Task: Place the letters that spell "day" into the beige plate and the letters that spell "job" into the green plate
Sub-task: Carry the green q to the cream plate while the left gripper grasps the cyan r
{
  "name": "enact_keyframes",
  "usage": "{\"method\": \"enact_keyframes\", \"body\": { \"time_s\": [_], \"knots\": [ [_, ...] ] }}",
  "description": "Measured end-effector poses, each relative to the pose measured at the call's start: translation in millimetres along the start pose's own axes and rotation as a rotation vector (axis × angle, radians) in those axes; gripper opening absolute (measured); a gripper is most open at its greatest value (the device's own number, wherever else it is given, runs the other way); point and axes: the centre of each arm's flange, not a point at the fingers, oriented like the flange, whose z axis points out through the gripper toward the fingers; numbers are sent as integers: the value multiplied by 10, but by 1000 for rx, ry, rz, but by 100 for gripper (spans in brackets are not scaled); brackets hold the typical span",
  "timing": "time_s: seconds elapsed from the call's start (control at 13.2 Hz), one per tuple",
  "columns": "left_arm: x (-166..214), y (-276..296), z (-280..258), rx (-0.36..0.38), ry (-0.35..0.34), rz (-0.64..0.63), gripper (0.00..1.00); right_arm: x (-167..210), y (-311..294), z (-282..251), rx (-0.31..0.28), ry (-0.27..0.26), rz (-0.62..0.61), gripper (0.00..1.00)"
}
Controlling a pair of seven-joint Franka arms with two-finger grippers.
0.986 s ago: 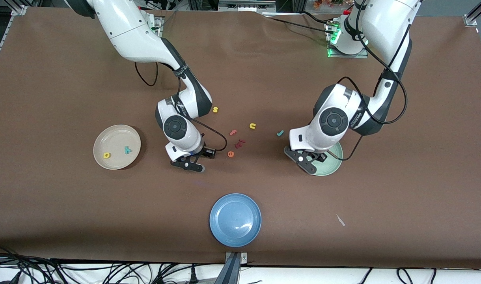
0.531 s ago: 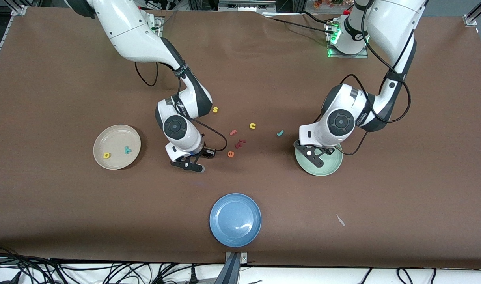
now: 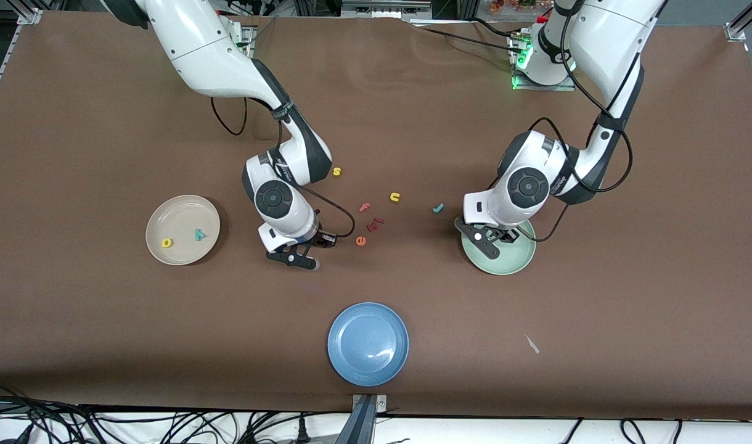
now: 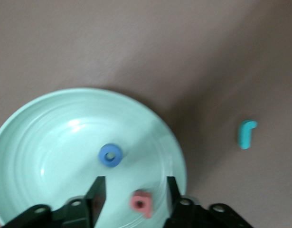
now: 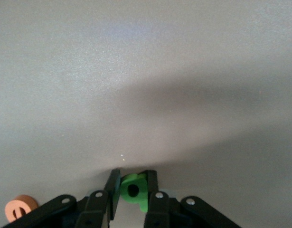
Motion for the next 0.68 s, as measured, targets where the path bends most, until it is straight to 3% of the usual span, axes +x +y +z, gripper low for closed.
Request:
{"method": "enact_keyframes", "body": {
  "time_s": [0.3,0.68],
  "knots": [
    [190,541,-85,-34,22,-126,99,28,-11,-46,-3,-3,1,27],
    [258,960,12,-50,26,-174,98,171,83,-210,-46,-26,-44,27]
  ]
}}
